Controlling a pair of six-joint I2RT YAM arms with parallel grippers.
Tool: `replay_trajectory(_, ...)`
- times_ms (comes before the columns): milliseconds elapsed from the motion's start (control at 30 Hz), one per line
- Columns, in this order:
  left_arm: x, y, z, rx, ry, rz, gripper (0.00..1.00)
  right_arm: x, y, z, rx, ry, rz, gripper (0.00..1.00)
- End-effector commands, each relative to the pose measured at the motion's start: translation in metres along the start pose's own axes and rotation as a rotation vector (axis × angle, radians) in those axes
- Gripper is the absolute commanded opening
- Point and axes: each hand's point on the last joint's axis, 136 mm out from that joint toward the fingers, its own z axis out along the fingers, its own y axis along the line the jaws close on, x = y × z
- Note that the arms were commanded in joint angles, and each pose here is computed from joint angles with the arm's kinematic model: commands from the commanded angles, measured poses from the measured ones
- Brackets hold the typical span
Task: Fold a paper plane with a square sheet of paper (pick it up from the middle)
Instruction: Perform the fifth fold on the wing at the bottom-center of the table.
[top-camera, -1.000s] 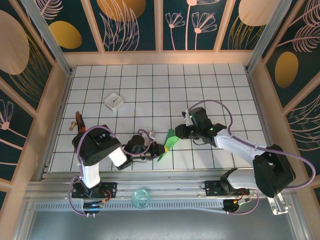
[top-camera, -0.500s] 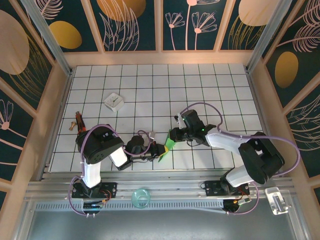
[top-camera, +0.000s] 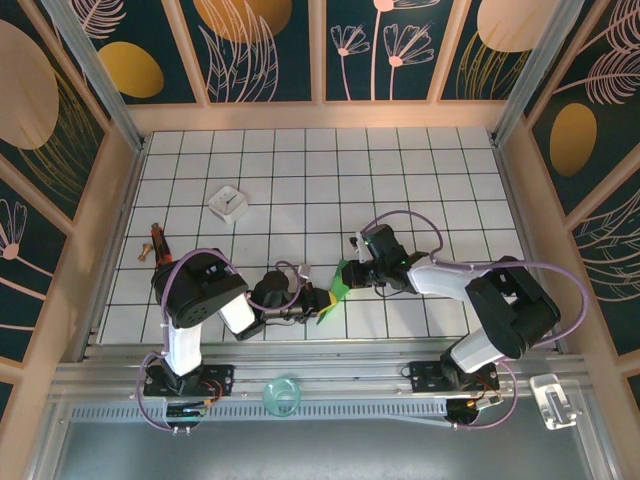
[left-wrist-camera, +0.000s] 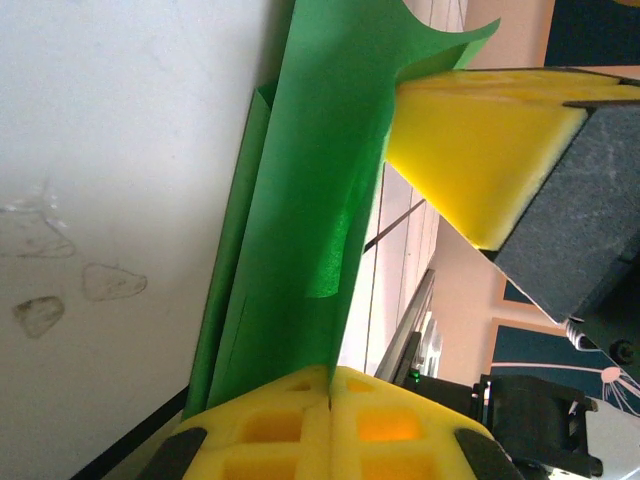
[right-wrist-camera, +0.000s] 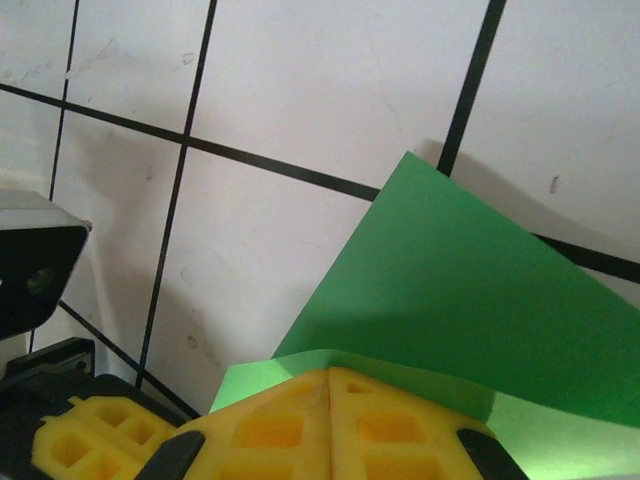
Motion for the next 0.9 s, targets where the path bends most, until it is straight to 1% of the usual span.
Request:
replay_trajectory(0,0.006,0.037,-0.002,-0.124,0.019,-0.055,0.00,0.002,-0.013,0.005,0.032,0.001,0.002,0.07)
replay_trajectory(333,0.007,0.043,0.000,-0.160,0.027,-0.064,0.00,0.007,-0.025,0.011,0.060,0.018,0.009,0.06)
replay_trajectory(733,0.006,0.048,-0.005,-0.197,0.013,-0.068,0.00,0.032,-0.053,0.017,0.125,0.069,0.053,0.03)
replay_trajectory(867,0.004,0.044,-0.010,-0.211,-0.006,-0.044,0.08,0.034,-0.056,0.018,0.140,0.078,0.052,0.03)
